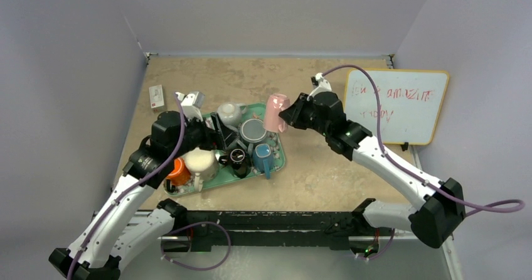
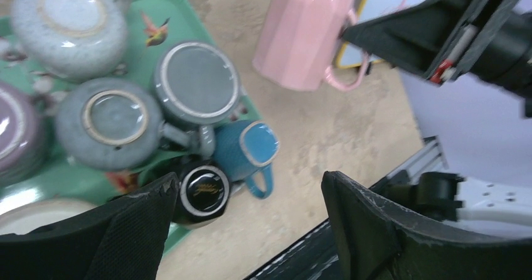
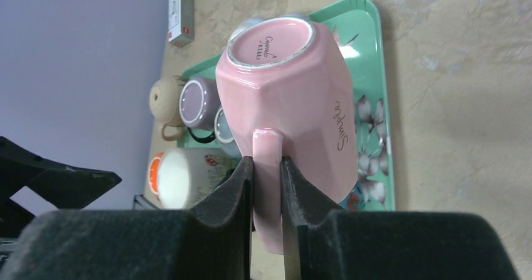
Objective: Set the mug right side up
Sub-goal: Turn over the cup on the tray.
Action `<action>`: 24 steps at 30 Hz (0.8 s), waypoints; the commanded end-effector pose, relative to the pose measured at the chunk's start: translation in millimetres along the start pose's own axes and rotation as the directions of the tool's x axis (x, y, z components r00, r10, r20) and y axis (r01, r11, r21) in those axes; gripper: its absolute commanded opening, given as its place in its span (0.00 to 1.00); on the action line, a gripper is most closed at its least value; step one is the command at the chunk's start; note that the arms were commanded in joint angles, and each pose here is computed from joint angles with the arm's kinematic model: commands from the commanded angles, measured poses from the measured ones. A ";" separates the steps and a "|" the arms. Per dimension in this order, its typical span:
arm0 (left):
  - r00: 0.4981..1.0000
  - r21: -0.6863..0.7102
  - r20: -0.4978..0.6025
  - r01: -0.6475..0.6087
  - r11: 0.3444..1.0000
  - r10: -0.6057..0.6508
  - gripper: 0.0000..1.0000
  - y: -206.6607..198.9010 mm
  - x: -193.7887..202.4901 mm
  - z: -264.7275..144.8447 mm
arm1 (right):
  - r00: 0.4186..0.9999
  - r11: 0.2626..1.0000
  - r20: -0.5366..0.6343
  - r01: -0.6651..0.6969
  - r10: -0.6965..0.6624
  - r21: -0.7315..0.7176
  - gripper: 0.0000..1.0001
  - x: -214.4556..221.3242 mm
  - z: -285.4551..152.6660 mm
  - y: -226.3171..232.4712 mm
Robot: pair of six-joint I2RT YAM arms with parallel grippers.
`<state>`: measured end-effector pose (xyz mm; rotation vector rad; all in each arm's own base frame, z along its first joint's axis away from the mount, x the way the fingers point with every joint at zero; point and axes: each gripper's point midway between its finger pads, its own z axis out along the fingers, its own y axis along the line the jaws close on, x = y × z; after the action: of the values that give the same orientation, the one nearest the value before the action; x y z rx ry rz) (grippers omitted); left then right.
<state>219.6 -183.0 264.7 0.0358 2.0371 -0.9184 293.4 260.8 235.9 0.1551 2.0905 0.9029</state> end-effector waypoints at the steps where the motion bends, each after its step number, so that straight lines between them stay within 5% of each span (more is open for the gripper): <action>1: 0.983 0.223 0.067 0.153 0.963 -0.171 0.82 -45.7 -23.5 6.5 | 0.974 0.964 0.122 -0.164 0.192 -0.209 0.00 -40.5 -22.6 50.2; 9: 0.956 0.289 0.045 0.265 0.920 -0.289 0.79 -44.8 -17.5 32.5 | 0.926 0.913 0.152 -0.297 0.347 -0.279 0.00 -50.3 -42.5 55.7; 24: 0.984 0.177 0.019 0.171 0.969 -0.177 0.77 -17.7 2.7 43.5 | 0.929 0.921 0.160 -0.286 0.334 -0.264 0.00 -37.2 -42.9 38.9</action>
<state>244.1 -226.0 261.1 -0.1284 1.9344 -1.2580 274.7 253.4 246.5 0.4825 1.9920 1.1577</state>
